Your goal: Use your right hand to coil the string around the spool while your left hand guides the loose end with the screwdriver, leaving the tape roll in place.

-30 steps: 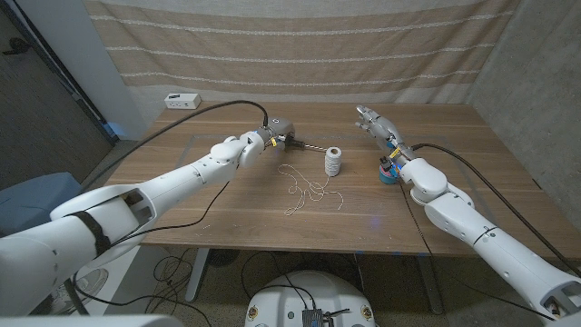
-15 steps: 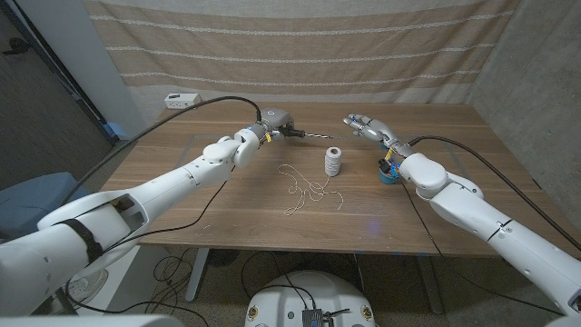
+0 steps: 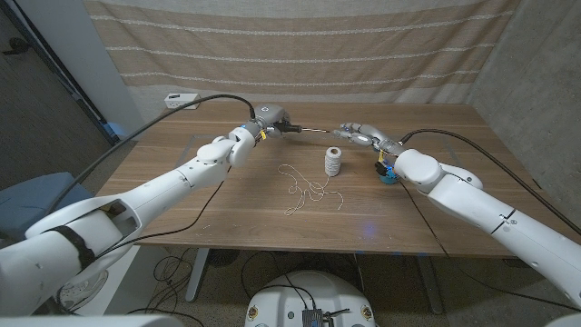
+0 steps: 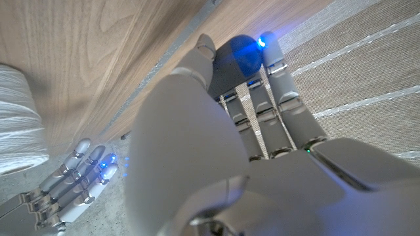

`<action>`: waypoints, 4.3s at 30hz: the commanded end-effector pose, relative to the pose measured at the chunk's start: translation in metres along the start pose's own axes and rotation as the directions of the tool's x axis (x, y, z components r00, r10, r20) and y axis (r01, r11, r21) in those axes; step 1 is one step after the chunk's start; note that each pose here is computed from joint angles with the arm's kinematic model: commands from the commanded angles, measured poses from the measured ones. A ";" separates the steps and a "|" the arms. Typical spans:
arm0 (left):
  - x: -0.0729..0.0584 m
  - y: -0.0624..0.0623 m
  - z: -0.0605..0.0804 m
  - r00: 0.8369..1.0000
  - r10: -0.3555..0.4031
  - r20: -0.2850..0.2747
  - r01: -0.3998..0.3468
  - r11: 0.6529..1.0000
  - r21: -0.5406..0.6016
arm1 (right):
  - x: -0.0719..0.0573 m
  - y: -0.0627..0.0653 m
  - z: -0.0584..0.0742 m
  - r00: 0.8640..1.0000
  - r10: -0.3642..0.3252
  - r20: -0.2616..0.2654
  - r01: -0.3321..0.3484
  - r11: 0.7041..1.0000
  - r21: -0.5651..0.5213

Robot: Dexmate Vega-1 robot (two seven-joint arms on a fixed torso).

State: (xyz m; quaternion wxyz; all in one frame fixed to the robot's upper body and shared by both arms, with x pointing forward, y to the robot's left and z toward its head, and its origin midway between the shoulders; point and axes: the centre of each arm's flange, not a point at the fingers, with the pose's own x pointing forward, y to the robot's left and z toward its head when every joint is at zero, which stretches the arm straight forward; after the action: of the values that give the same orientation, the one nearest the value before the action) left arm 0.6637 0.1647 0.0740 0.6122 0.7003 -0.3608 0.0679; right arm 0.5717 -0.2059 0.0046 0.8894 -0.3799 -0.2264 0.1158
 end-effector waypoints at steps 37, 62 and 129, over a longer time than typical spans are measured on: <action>-0.031 0.012 -0.015 0.998 0.030 -0.048 -0.030 0.999 -0.018 | 0.009 0.045 0.078 0.983 0.147 -0.108 -0.183 0.802 -0.568; -0.037 0.012 -0.018 0.998 0.040 -0.046 -0.041 0.999 -0.021 | 0.032 0.060 0.079 0.950 0.067 -0.306 -0.281 0.615 -0.737; -0.037 0.016 -0.012 0.997 0.067 -0.039 -0.069 0.995 -0.070 | -0.024 0.033 0.100 0.701 -0.365 0.612 0.614 0.746 -0.259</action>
State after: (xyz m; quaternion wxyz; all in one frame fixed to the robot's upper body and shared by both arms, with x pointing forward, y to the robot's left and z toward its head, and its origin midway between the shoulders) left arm 0.6295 0.1919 0.0677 0.6337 0.6732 -0.3691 0.0948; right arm 0.5136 -0.1330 0.0221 0.6925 -0.5068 -0.5078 -0.0753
